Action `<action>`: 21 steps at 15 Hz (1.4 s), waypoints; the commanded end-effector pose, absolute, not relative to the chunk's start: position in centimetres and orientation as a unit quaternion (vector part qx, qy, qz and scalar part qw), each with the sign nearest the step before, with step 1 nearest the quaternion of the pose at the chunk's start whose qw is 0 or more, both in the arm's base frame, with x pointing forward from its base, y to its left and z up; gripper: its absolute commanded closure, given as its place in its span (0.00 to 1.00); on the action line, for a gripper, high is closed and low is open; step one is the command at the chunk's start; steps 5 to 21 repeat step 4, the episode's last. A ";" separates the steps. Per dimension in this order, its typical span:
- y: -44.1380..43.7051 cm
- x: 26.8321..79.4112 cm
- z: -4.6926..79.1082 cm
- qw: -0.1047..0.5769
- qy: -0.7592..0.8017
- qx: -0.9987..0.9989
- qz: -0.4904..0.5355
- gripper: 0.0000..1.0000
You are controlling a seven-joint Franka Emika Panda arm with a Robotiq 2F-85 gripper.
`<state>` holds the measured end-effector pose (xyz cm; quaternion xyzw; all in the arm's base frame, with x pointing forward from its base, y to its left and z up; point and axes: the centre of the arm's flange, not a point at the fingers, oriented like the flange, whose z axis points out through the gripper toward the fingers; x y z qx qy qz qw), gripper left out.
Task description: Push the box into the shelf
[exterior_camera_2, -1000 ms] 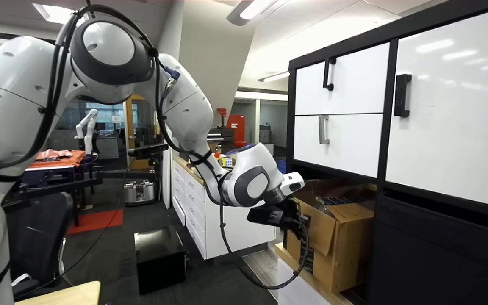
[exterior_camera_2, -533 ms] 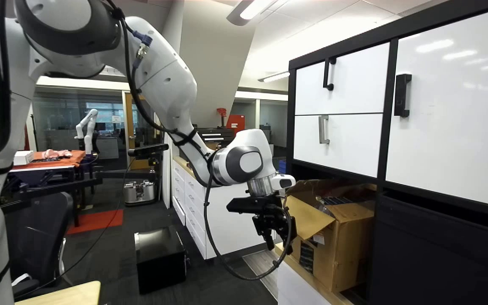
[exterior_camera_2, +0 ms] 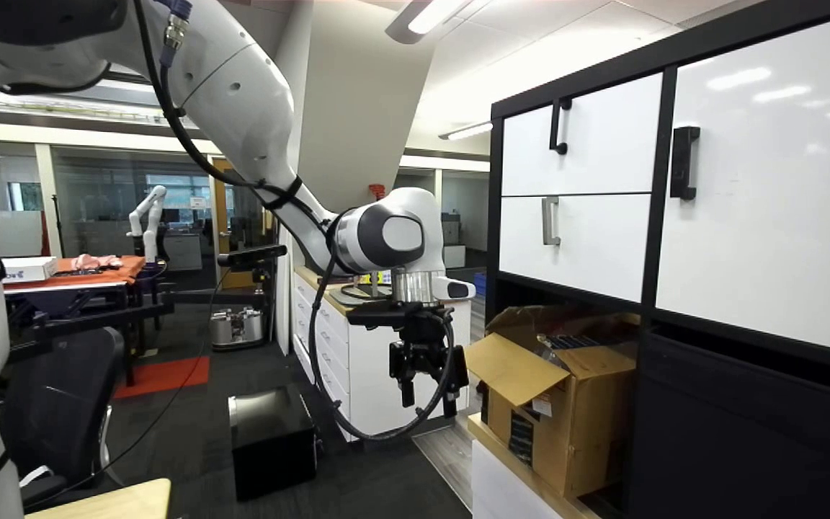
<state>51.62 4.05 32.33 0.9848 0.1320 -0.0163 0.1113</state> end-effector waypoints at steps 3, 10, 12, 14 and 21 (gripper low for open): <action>4.3 51.5 32.3 0.111 0.135 0.985 -0.017 0.00; 4.4 51.5 32.1 0.111 0.135 0.984 -0.019 0.00; 4.4 51.5 32.1 0.111 0.135 0.984 -0.019 0.00; 4.4 51.5 32.1 0.111 0.135 0.984 -0.019 0.00; 4.4 51.5 32.1 0.111 0.135 0.984 -0.019 0.00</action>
